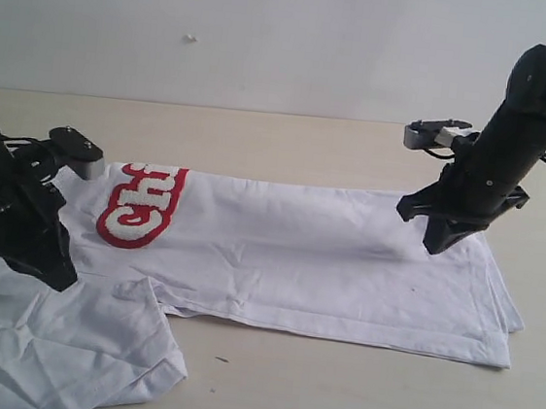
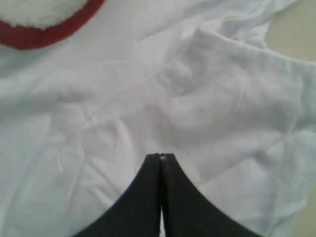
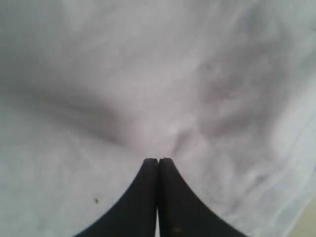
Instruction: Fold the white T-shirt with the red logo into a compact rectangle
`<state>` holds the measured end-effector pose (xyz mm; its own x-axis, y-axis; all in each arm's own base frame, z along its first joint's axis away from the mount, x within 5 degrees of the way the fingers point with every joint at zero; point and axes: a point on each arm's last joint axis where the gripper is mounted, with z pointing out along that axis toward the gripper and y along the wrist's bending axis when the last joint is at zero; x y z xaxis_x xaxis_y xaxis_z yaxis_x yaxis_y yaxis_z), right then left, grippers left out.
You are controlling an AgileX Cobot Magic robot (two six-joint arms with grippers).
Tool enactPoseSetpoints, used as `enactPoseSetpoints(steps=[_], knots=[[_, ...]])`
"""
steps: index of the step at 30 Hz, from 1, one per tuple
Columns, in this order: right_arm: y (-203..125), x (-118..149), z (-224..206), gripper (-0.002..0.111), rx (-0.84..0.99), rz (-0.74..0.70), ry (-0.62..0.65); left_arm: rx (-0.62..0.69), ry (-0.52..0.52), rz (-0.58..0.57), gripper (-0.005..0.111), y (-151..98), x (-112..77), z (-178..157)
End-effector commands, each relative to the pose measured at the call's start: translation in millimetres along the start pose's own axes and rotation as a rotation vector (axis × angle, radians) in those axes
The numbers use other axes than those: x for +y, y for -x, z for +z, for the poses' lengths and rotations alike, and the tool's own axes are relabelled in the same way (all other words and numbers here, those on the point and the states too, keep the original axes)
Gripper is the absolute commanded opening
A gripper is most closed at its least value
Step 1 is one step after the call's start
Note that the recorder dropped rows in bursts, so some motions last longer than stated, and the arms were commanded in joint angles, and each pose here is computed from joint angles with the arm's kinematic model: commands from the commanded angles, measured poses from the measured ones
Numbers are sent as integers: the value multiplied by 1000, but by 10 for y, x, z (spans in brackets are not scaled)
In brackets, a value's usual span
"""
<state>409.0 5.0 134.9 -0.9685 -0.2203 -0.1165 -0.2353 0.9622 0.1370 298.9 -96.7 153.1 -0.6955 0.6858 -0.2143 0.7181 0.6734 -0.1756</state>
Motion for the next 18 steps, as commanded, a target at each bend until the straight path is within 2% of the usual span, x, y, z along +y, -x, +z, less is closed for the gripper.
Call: enactPoseSetpoints(steps=[1, 8, 14, 18], knots=[[-93, -207, 16, 0, -161, 103, -228, 1, 13, 134, 0, 128, -273, 51], [-15, -308, 244, 0, -180, 100, -267, 2, 31, 180, 0, 166, -333, 84], [51, -259, -148, 0, -256, 103, -280, 2, 27, 201, 0, 161, -350, 45], [44, -196, -410, 0, -305, 125, -268, -45, 39, 206, 0, 183, -414, -108]])
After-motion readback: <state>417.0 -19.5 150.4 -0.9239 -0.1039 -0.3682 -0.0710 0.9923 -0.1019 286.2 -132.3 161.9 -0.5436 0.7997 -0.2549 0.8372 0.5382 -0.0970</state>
